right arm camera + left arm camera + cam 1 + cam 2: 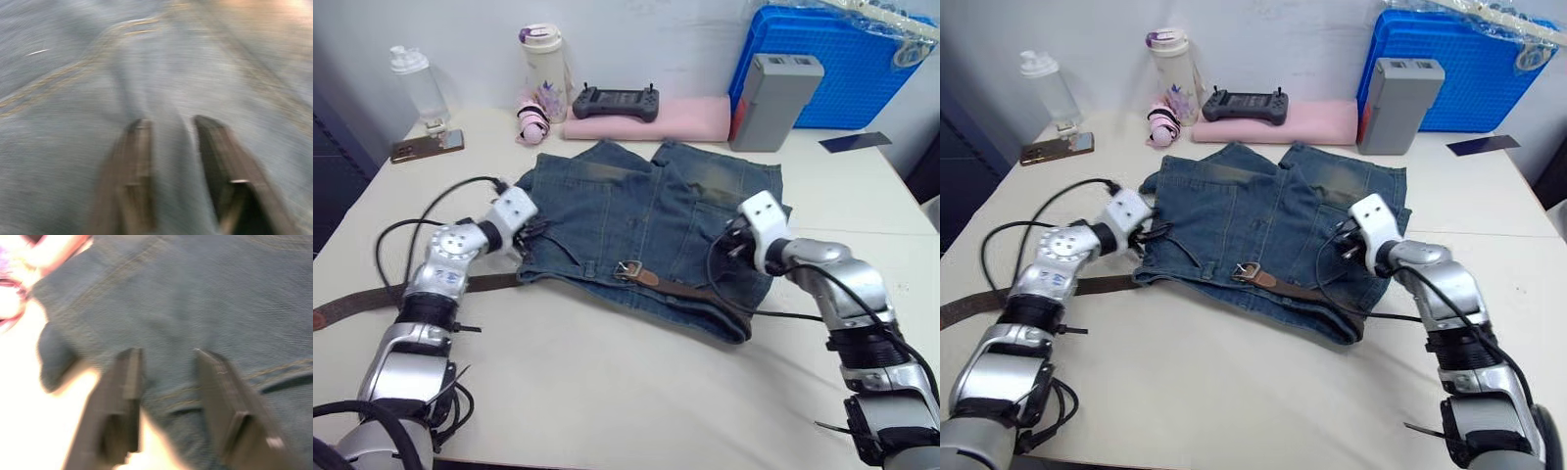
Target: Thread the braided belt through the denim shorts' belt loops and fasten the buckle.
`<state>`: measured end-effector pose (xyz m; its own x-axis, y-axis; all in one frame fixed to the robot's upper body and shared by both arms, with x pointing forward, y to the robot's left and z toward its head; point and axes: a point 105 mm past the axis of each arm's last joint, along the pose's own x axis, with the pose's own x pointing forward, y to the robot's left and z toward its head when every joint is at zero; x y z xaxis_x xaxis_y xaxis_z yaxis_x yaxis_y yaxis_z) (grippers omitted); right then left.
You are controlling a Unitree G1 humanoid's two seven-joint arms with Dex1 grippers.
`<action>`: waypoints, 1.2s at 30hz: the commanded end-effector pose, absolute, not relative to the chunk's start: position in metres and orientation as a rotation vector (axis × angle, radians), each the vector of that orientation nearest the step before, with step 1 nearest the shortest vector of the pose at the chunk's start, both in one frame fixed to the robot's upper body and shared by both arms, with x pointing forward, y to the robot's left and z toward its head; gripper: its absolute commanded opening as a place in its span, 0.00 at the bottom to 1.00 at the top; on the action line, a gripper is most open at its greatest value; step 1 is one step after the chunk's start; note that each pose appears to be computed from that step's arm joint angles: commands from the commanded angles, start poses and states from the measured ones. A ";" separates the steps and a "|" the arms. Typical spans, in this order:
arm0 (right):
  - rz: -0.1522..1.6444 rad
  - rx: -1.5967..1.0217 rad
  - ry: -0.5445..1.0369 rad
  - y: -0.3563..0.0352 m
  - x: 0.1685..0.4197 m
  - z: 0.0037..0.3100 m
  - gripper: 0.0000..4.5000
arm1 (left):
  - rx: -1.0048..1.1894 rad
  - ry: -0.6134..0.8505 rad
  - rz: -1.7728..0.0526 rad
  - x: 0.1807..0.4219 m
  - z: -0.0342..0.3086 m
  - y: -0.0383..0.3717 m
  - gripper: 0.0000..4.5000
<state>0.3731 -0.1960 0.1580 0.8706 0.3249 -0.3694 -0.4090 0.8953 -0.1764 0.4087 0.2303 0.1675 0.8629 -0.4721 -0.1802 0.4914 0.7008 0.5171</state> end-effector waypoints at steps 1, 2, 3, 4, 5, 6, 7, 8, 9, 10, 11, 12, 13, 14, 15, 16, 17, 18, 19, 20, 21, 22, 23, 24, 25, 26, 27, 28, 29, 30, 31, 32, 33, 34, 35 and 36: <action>0.439 -0.216 0.133 -0.183 0.357 0.219 0.78 | 0.495 -0.123 -0.533 0.390 0.226 0.224 0.84; 0.464 -0.199 0.092 -0.178 0.352 0.230 0.85 | 0.470 -0.140 -0.533 0.382 0.236 0.225 0.92; 0.483 -0.192 0.056 -0.173 0.346 0.240 0.96 | 0.437 -0.155 -0.536 0.374 0.245 0.225 0.94; 0.495 -0.194 0.024 -0.169 0.342 0.247 0.99 | 0.404 -0.165 -0.526 0.366 0.252 0.228 0.94; 0.500 -0.200 -0.007 -0.167 0.337 0.254 0.99 | 0.365 -0.170 -0.508 0.358 0.259 0.232 0.94; 0.504 -0.187 -0.041 -0.164 0.334 0.260 0.99 | 0.301 -0.163 -0.484 0.351 0.261 0.238 0.94; 0.512 -0.159 -0.070 -0.161 0.330 0.264 0.99 | 0.229 -0.149 -0.458 0.343 0.261 0.245 0.94; 0.517 -0.138 -0.087 -0.160 0.327 0.266 0.99 | 0.180 -0.137 -0.442 0.337 0.259 0.249 0.94; 0.523 -0.120 -0.099 -0.159 0.325 0.267 0.99 | 0.130 -0.124 -0.424 0.332 0.257 0.254 0.94; 0.531 -0.113 -0.096 -0.158 0.321 0.266 0.99 | 0.067 -0.105 -0.393 0.325 0.253 0.261 0.94; 0.550 -0.113 -0.092 -0.156 0.317 0.263 0.99 | 0.008 -0.084 -0.358 0.319 0.249 0.269 0.94; 0.590 -0.119 -0.095 -0.152 0.311 0.262 0.99 | -0.050 -0.068 -0.319 0.311 0.245 0.278 0.94; 0.627 -0.123 -0.099 -0.148 0.306 0.261 0.99 | -0.093 -0.062 -0.293 0.305 0.243 0.284 0.94; 0.669 -0.119 -0.102 -0.144 0.300 0.260 0.99 | -0.142 -0.063 -0.275 0.299 0.243 0.290 0.94; 0.716 -0.110 -0.103 -0.140 0.294 0.260 0.99 | -0.197 -0.063 -0.256 0.293 0.243 0.295 0.94; 0.788 -0.102 -0.095 -0.135 0.285 0.256 0.99 | -0.263 -0.035 -0.197 0.283 0.233 0.310 0.94; 0.864 -0.110 -0.081 -0.131 0.276 0.252 0.99 | -0.317 -0.006 -0.141 0.274 0.222 0.321 0.94; 0.925 -0.119 -0.063 -0.128 0.269 0.248 0.99 | -0.358 0.015 -0.092 0.266 0.215 0.329 0.94; 0.961 -0.127 -0.051 -0.127 0.265 0.245 0.99 | -0.381 0.028 -0.063 0.262 0.210 0.333 0.94; 0.995 -0.140 -0.037 -0.125 0.261 0.241 0.99 | -0.410 0.064 -0.018 0.257 0.202 0.338 0.94; 1.015 -0.148 -0.028 -0.124 0.259 0.239 0.99 | -0.429 0.090 0.012 0.253 0.196 0.342 0.94; 1.062 -0.152 -0.012 -0.122 0.254 0.236 0.99 | -0.471 0.123 0.068 0.248 0.188 0.346 0.94; 1.106 -0.158 0.002 -0.119 0.250 0.234 0.99 | -0.492 0.143 0.128 0.244 0.182 0.351 0.94; 1.146 -0.165 0.012 -0.117 0.246 0.231 0.99 | -0.534 0.140 0.189 0.240 0.179 0.355 0.94; 1.181 -0.168 0.020 -0.115 0.244 0.229 0.99 | -0.564 0.155 0.235 0.236 0.176 0.357 0.94; 1.205 -0.170 0.027 -0.114 0.242 0.228 0.99 | -0.576 0.162 0.272 0.234 0.175 0.357 0.94; 1.235 -0.174 0.036 -0.113 0.240 0.226 0.99 | -0.586 0.158 0.325 0.232 0.174 0.358 0.94; 1.267 -0.176 0.049 -0.112 0.237 0.223 0.99 | -0.592 0.145 0.387 0.230 0.175 0.360 0.94; 1.298 -0.177 0.067 -0.111 0.234 0.220 0.99 | -0.598 0.130 0.463 0.228 0.176 0.364 0.94; 1.317 -0.177 0.079 -0.110 0.232 0.218 0.99 | -0.605 0.120 0.514 0.226 0.176 0.366 0.94; 1.338 -0.180 0.096 -0.110 0.231 0.215 0.99 | -0.608 0.113 0.575 0.223 0.178 0.370 0.94; 1.358 -0.182 0.109 -0.110 0.229 0.213 0.99 | -0.617 0.106 0.626 0.222 0.179 0.373 0.94; 1.382 -0.177 0.125 -0.109 0.227 0.210 0.99 | -0.623 0.104 0.659 0.222 0.180 0.376 0.94; 1.403 -0.174 0.135 -0.108 0.225 0.209 0.99 | -0.627 0.105 0.682 0.222 0.182 0.379 0.94; 1.422 -0.171 0.144 -0.108 0.223 0.207 0.99 | -0.629 0.116 0.699 0.223 0.182 0.381 0.94; 1.435 -0.169 0.150 -0.108 0.221 0.206 0.99 | -0.635 0.128 0.709 0.225 0.182 0.384 0.94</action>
<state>0.2275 -0.1083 0.2033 0.1739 0.9613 -0.2135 -0.9847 0.1731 -0.0227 0.2295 0.3750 0.1739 0.7950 0.5146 -0.3211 -0.6020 0.6041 -0.5223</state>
